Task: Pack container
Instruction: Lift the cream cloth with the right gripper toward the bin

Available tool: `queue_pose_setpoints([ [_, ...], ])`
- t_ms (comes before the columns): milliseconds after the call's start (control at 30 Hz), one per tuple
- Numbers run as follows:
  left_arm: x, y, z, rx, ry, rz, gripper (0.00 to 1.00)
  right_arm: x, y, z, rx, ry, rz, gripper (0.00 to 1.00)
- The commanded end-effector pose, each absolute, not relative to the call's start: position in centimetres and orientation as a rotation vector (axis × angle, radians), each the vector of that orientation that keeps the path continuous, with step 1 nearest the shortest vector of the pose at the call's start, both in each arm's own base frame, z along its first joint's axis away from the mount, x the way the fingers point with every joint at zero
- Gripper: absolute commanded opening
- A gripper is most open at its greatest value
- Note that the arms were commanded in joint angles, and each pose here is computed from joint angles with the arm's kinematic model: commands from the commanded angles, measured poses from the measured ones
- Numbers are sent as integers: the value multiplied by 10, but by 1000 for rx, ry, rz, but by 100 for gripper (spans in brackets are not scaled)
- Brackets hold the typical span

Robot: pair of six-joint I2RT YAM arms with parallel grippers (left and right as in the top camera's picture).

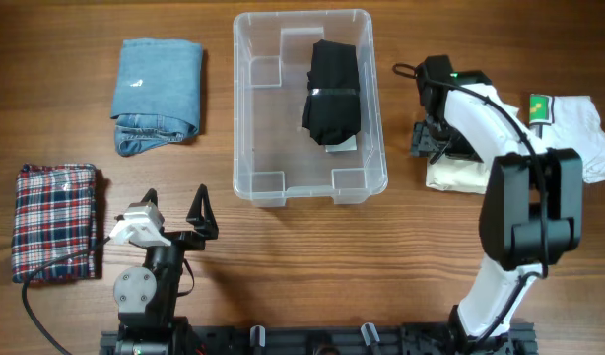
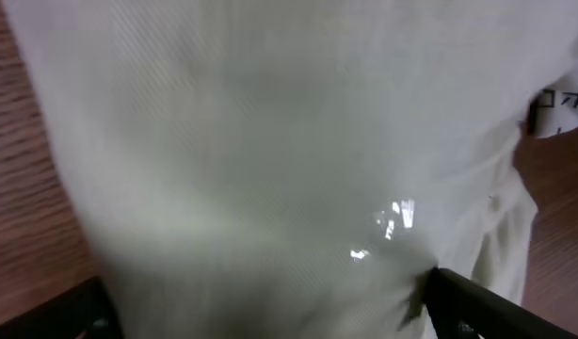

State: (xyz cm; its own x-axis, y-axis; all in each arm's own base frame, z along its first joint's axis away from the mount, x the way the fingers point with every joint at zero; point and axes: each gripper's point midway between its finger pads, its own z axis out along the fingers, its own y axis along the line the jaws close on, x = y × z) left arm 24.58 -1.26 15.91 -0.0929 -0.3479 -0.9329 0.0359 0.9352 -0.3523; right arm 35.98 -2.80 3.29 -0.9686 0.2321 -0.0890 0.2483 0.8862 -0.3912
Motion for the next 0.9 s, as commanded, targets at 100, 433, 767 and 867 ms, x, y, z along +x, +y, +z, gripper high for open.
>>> queue_pose_setpoints([
  [100, 246, -8, 156, -245, 1639, -292, 100, 364, -38, 22, 353, 2991, -742, 100],
  [433, 246, -8, 156, -244, 1639, -292, 100, 374, -37, 22, 367, 2954, -718, 61],
  [767, 246, -8, 156, -244, 1639, -292, 100, 401, -33, 97, 399, 2845, -637, 38],
  [867, 246, -8, 156, -245, 1639, -292, 100, 406, -31, 134, 409, 2793, -600, 38],
])
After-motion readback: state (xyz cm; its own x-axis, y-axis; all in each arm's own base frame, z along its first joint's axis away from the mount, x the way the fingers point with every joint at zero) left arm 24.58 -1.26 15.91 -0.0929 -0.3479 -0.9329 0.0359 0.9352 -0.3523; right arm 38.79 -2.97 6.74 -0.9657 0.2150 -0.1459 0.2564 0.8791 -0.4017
